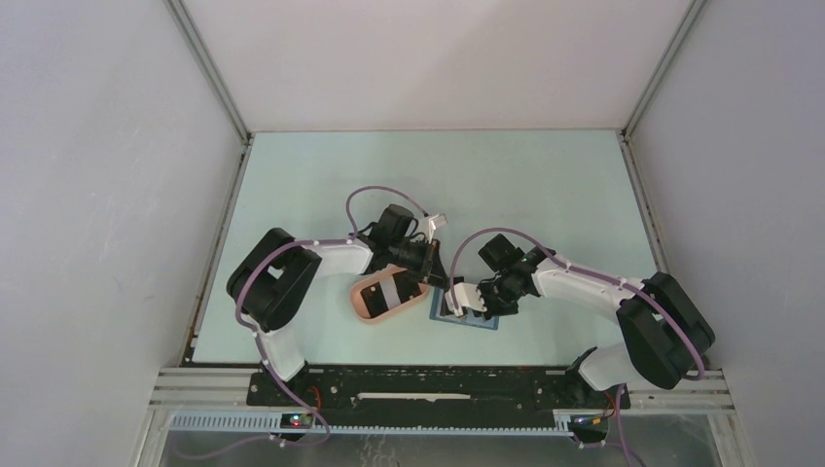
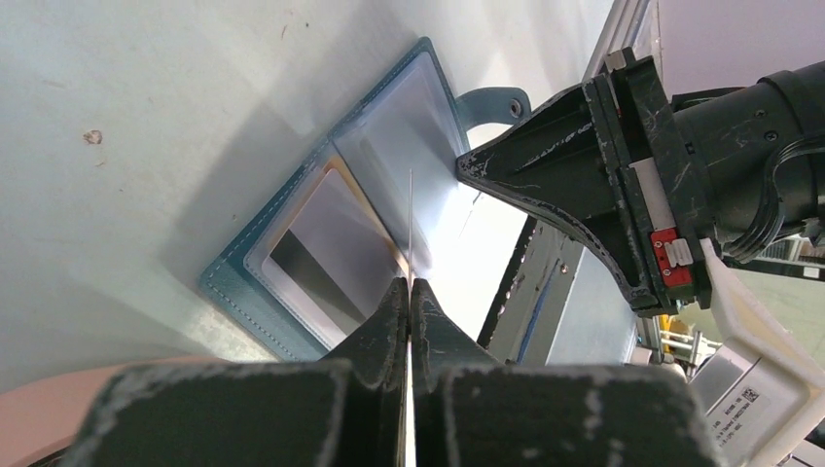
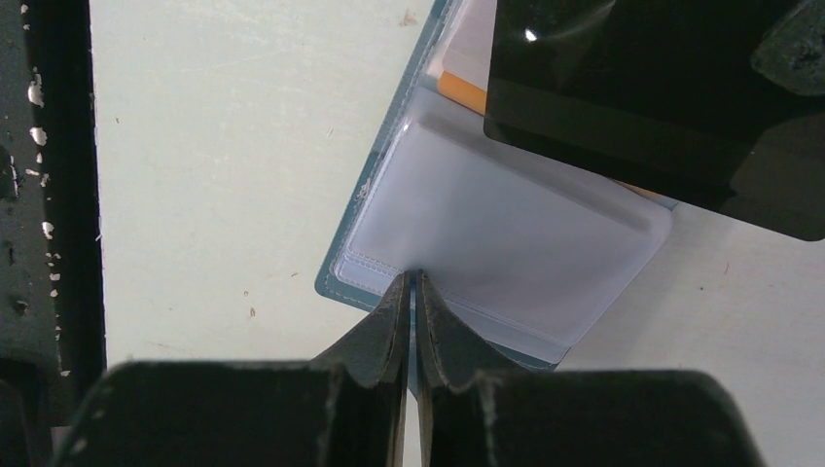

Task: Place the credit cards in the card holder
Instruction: Insert the credit card into the card holder.

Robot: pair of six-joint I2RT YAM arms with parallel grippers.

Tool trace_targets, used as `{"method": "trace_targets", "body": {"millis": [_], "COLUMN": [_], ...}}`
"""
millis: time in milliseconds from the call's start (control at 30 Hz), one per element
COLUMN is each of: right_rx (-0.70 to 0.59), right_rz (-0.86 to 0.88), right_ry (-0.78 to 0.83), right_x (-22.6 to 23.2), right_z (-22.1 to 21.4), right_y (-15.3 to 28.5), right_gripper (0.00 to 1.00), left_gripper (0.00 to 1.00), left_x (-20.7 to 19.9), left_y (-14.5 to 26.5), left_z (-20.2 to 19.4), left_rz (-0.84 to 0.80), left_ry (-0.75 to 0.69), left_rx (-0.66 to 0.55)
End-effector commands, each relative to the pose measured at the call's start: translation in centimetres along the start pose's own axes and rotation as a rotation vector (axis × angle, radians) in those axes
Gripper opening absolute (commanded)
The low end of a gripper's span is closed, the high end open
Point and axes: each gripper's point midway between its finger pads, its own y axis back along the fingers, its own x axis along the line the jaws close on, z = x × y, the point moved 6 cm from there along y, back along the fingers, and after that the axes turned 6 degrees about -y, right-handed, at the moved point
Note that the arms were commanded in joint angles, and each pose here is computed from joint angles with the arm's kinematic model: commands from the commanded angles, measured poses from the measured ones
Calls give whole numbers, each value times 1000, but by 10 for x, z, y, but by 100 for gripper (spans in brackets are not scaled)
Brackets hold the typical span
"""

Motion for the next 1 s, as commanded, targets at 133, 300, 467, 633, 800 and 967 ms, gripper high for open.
{"method": "trace_targets", "body": {"millis": [133,300,467,633,800,967], "right_rx": [26,29,34,35,37,40], "right_rz": [4,6,7,8,9,9], "right_ry": [7,8,11,11,11,13], "right_x": [-2,-1,-1,-1,-1,-1], "right_z": [0,-1,-1,-1,-1,-1], "right_y": [-3,-3,-3,-4,-4,-4], "right_gripper": [12,12,12,12,12,12], "left_gripper": [0,0,0,0,0,0], "left_x": [-8,-6,-5,-4,-3,-4], "left_y": [-2,-4,-2,-1,-2,-3], "left_z": [16,16,17,16,16,17], "left_rz": [-56,-59,-63,-64,-72,-89], "left_ry": [-36,-26,-22,-18,-13,-6], "left_rx": [-41,-38,-42,-41,-41,-44]}}
